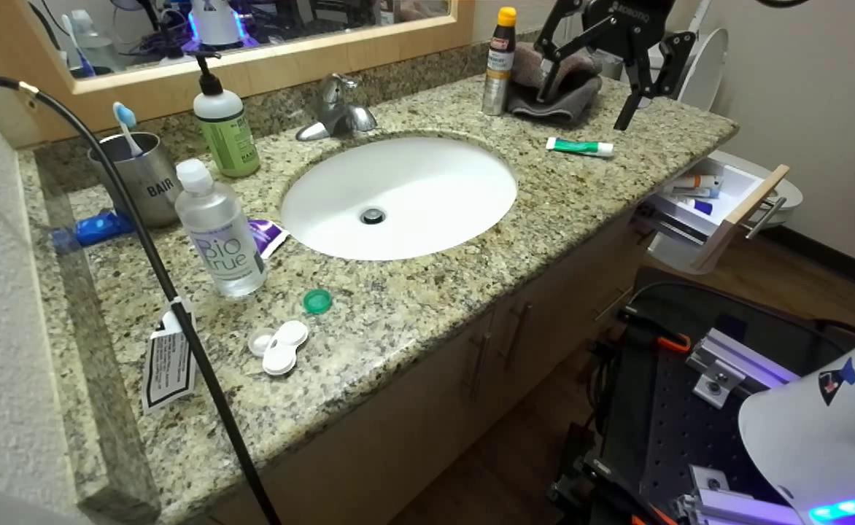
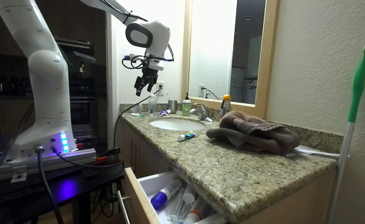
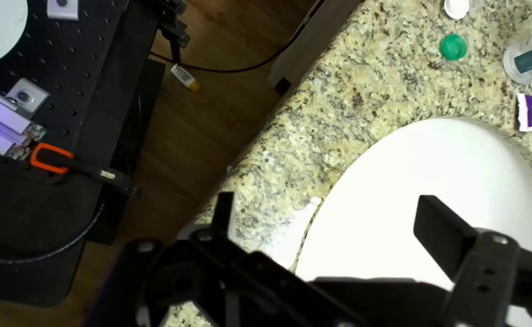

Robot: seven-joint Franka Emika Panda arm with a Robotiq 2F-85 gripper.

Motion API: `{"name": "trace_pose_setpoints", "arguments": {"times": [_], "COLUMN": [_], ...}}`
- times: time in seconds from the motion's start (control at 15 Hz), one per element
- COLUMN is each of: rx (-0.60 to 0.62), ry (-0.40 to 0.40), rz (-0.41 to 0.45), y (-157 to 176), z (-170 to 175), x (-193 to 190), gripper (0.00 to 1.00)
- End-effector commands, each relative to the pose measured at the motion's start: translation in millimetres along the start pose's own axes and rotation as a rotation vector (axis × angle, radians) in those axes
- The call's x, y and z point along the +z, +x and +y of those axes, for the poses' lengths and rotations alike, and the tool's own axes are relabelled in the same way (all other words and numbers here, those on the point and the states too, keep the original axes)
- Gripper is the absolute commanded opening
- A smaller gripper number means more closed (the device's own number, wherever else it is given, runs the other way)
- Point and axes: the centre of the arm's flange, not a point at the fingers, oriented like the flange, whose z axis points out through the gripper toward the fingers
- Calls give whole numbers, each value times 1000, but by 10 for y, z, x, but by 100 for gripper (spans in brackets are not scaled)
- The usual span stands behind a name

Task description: Close the drawer

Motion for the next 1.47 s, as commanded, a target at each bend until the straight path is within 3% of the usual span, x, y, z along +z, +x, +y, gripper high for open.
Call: {"name": "trace_pose_setpoints", "arguments": {"times": [0.0, 0.13, 0.33, 0.73, 1.0, 1.13, 1.2, 1.27, 1.4], "rx": [21, 57, 202, 411, 554, 616, 630, 590, 611], "ry": [20, 67, 116, -62, -119, -149, -145, -118, -147], "rz": [57, 186, 303, 462, 516, 500, 475, 484, 468], "y": [84, 425, 891, 1356, 1725, 1859, 1891, 1672, 1762], "z": [68, 217, 712, 1856, 2383, 2568, 2574, 2526, 2581], "x": [15, -71, -343, -461, -325, -160, -76, -217, -75], "gripper": [100, 100, 100, 100, 100, 100, 100, 100, 100]}}
